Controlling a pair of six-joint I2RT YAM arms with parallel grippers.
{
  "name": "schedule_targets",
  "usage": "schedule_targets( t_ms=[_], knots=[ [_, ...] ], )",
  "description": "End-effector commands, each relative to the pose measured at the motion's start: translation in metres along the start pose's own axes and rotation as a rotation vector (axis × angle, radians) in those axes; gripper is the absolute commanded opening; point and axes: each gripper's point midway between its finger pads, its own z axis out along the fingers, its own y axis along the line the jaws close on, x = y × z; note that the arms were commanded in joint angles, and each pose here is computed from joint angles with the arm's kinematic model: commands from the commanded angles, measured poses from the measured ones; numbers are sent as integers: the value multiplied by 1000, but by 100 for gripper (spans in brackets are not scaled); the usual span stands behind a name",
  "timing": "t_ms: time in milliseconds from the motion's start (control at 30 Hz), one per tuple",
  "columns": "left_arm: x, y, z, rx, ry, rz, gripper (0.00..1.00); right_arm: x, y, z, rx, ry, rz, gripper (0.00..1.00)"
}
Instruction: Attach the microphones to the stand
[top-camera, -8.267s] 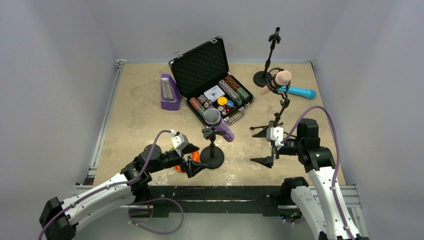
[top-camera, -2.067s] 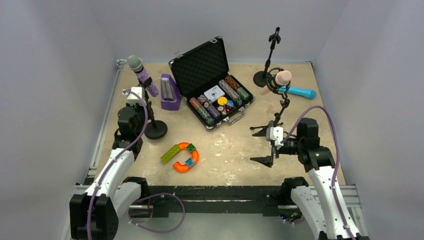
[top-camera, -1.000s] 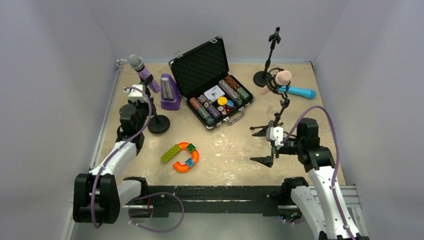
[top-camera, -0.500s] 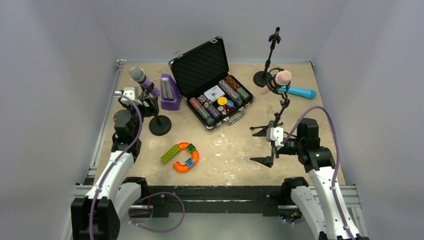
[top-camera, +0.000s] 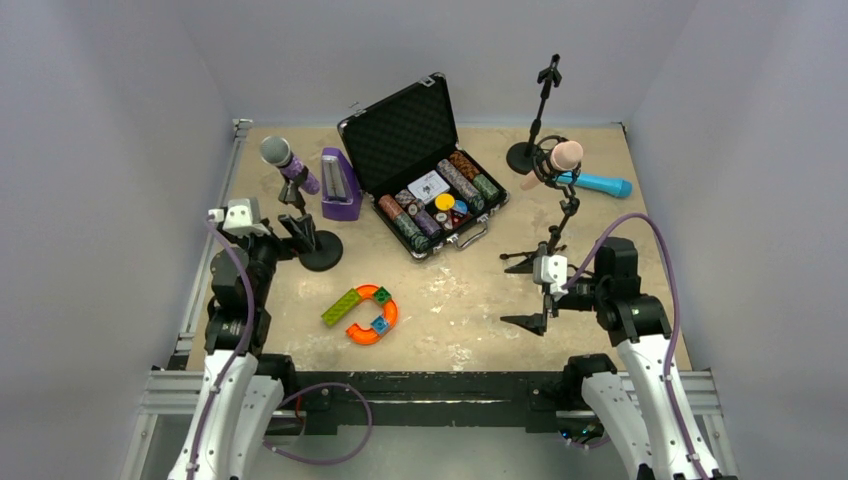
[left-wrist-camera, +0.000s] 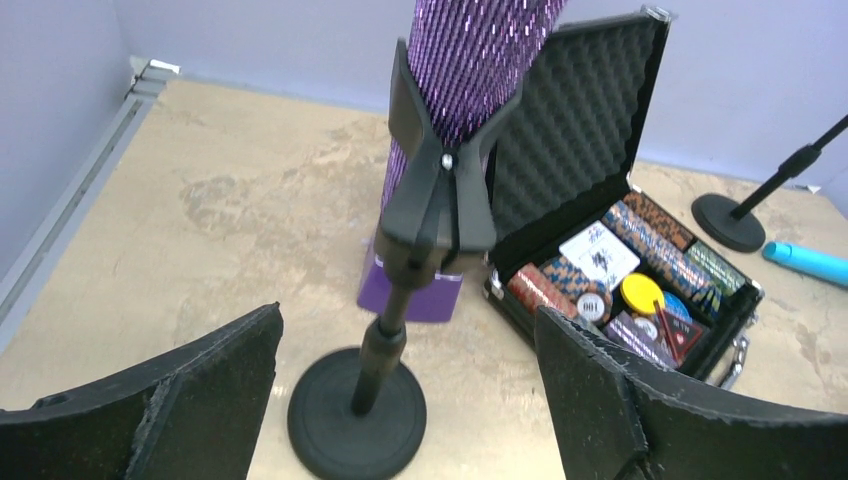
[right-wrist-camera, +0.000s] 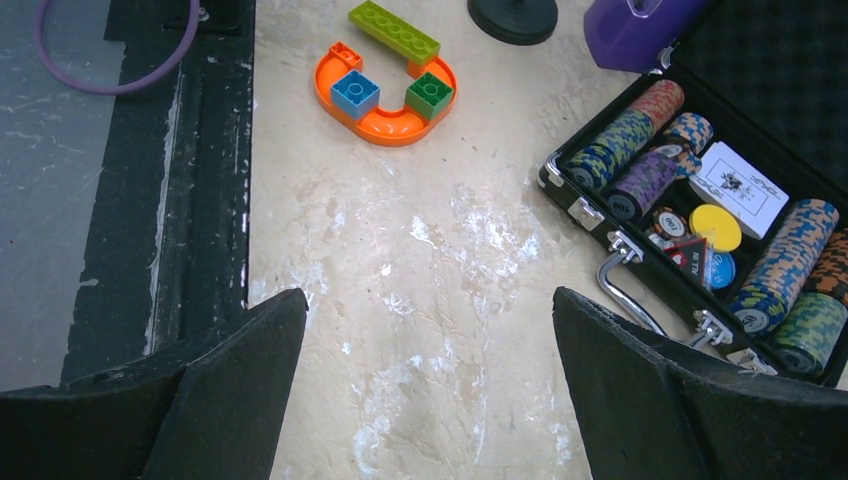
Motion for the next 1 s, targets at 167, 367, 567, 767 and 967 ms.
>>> schedule_targets(
  t_ms=[167, 367, 567, 767, 967],
  knots=[
    [9, -1, -48, -29, 134, -39, 99, 0, 0, -3, 17, 6, -21, 96],
    [8, -14, -74, 14, 217, -52, 99, -4, -1, -8, 24, 47, -9, 96],
    [11, -43, -95, 157, 307, -87, 99, -13, 3, -18, 18, 109, 12, 96],
    [12, -83, -117, 413, 340, -83, 99, -13, 16, -31, 22, 190, 28, 96],
    [17, -115, -134, 628, 397, -141, 99, -10, 22, -42, 82, 247, 41, 96]
  ],
)
